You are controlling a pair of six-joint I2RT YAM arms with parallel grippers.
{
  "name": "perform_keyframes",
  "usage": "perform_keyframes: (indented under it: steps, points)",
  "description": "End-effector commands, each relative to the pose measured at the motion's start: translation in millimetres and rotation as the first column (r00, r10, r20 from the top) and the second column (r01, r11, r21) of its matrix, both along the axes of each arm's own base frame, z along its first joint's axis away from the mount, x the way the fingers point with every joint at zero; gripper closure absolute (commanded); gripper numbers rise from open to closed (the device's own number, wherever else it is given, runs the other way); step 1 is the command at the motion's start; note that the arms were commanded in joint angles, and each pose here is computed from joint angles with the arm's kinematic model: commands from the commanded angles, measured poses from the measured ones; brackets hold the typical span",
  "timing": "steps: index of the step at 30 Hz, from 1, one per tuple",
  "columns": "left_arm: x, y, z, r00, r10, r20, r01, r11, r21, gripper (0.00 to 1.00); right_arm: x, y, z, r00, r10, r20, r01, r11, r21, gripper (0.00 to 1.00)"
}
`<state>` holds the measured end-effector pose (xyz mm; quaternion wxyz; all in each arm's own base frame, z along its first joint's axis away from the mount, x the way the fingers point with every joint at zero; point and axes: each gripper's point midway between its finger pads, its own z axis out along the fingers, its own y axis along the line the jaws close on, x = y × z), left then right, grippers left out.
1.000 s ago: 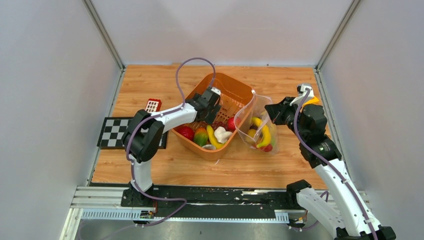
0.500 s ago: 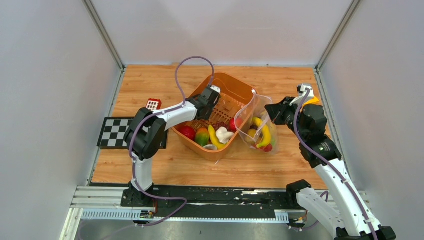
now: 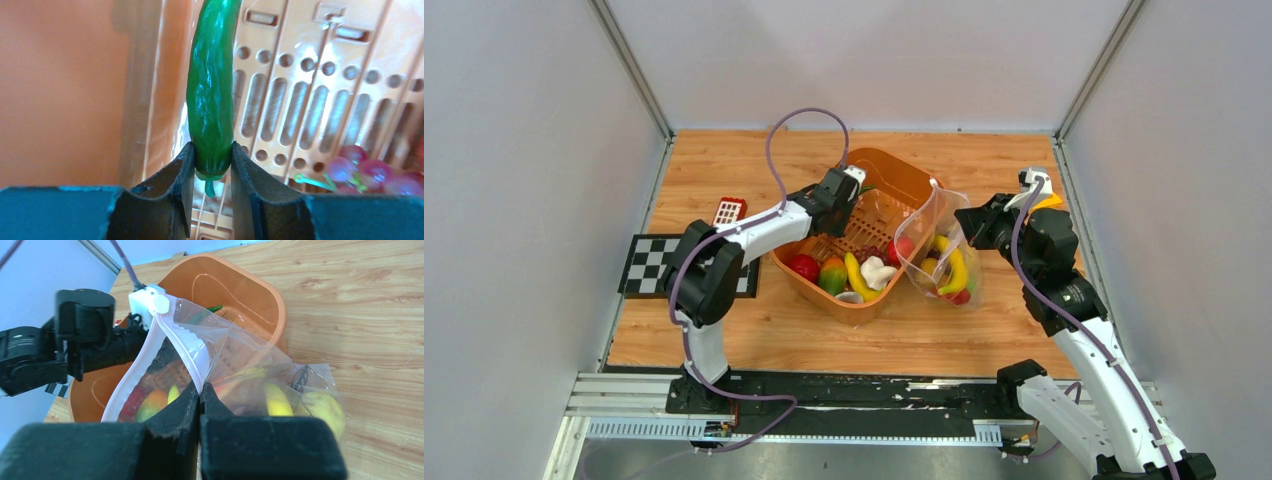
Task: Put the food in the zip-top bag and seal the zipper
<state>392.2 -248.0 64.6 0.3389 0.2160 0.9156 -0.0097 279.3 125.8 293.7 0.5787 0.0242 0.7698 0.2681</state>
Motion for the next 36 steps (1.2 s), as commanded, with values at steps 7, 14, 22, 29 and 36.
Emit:
perform_keyframes:
  steps: [7,14,22,29,36]
  points:
    - [-1.9,-11.9,108.3,0.981,0.004,0.194,0.034,0.981,-0.192,0.70,2.5,-4.0,8.3,0.999,-0.018,0.032,0.018,1.000,-0.006,0.99]
    - [-17.3,-21.0,155.4,0.963,-0.042,0.267,0.126,0.943,-0.308,0.69,2.6,-4.5,8.3,0.999,-0.021,0.033,0.022,1.000,-0.004,0.99]
    - [-59.8,-40.4,206.5,0.916,-0.203,0.347,0.349,0.829,-0.436,0.69,4.1,-3.6,6.8,0.999,-0.020,0.029,0.020,1.000,-0.003,0.99]
    - [-116.9,-57.5,250.9,0.817,-0.329,0.474,0.565,0.622,-0.543,0.69,6.5,-3.3,7.2,0.999,-0.025,0.029,0.025,1.000,0.003,0.99]
    - [-163.6,-93.9,307.0,0.681,-0.368,0.633,0.732,0.367,-0.575,0.65,8.7,2.0,7.0,1.000,-0.003,0.020,0.003,1.000,0.011,0.99]
